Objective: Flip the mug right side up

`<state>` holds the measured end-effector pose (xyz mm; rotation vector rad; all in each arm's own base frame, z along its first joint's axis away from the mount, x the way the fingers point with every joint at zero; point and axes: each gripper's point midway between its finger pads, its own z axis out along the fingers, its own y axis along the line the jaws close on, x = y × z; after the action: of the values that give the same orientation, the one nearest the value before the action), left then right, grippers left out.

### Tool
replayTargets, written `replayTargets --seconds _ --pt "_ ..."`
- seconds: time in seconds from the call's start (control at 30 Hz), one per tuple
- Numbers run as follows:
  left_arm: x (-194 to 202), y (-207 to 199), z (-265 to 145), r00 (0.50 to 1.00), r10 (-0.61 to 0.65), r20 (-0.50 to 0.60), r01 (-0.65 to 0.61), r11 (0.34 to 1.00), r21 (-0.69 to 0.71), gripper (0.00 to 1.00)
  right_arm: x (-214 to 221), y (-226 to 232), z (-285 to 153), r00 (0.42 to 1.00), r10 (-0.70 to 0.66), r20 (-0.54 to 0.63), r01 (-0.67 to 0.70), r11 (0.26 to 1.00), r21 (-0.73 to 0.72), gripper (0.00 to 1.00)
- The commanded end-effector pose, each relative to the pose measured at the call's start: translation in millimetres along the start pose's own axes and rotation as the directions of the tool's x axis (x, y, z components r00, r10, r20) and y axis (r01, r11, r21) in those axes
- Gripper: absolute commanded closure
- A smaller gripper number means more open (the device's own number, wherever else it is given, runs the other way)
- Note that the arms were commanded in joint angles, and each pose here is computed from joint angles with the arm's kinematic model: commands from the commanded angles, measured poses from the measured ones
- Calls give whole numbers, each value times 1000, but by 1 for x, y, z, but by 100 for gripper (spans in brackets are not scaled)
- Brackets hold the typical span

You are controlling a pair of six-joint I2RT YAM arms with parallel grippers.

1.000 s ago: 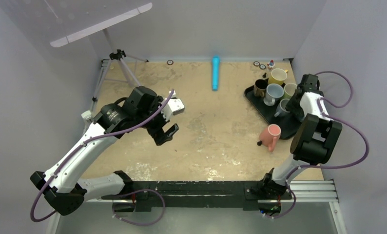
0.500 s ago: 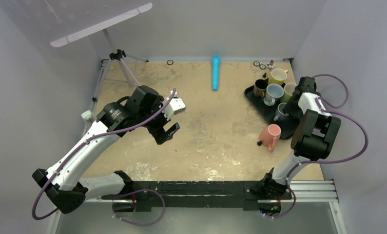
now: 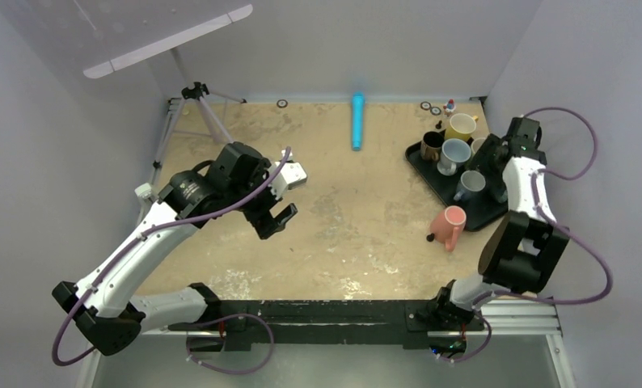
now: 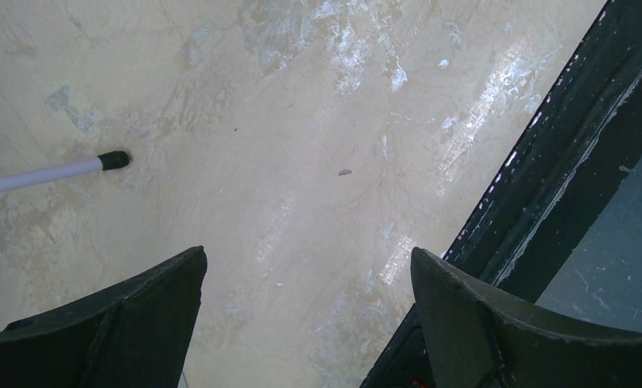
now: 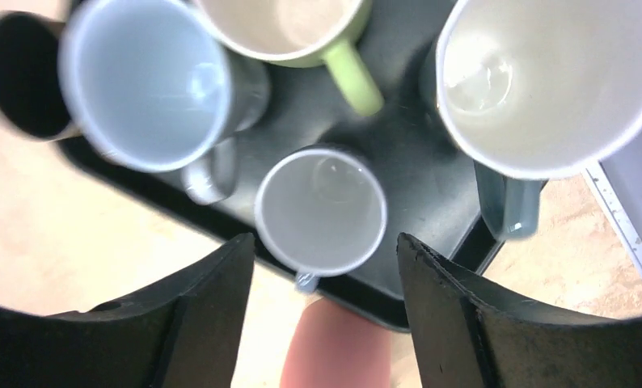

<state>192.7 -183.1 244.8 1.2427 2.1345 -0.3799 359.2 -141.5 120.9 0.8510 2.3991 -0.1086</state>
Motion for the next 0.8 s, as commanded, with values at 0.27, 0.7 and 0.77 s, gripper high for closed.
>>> replayTargets --seconds 0.27,0.7,0.77 --pt "-4 -3 -20 993 41 110 -38 999 -25 0 56 25 -87 992 123 23 -113 960 -258 23" --pt "2 -2 -30 989 79 125 -72 996 -53 0 119 53 -81 992 44 -123 -80 946 -313 23" --pt "0 -1 -30 989 80 125 -73 996 -57 0 126 78 -86 991 29 -131 -74 933 -353 23"
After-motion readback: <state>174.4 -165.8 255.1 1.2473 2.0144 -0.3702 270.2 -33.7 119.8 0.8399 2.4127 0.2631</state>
